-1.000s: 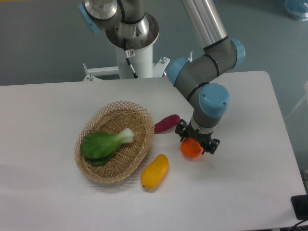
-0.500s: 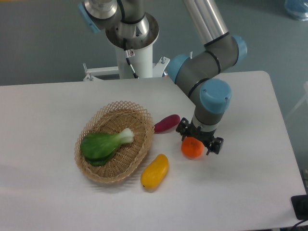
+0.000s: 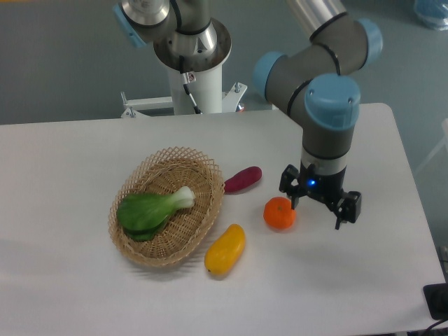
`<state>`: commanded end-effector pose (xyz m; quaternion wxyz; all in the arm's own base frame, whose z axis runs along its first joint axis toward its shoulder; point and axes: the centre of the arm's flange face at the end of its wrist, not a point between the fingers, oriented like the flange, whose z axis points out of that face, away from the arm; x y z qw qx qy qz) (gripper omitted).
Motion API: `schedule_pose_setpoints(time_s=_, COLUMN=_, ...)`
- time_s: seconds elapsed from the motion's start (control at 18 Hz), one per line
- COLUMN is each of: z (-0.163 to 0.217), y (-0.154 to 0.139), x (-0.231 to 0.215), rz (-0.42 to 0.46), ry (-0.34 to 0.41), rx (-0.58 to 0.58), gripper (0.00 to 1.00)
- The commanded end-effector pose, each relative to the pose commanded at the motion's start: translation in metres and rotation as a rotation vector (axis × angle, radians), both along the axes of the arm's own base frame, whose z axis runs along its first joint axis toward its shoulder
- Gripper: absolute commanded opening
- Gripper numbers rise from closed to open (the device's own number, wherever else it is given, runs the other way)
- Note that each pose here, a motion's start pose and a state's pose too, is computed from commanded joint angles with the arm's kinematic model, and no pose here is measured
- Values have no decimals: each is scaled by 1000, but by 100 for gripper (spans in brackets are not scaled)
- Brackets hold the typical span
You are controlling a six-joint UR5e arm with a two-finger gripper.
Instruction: Place the orange on the table
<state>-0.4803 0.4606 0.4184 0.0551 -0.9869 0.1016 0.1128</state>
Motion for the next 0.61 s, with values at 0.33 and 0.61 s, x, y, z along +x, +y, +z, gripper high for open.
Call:
schedule_pose_setpoints(time_s=0.33, z=44, y=-41, x=-6, rz=-81, ry=7, rx=-33, gripper=100)
schedule_pose_setpoints(time_s=0.61, z=54, y=-92, x=-26, rz=-206, ry=-6, rx=-78, gripper=100)
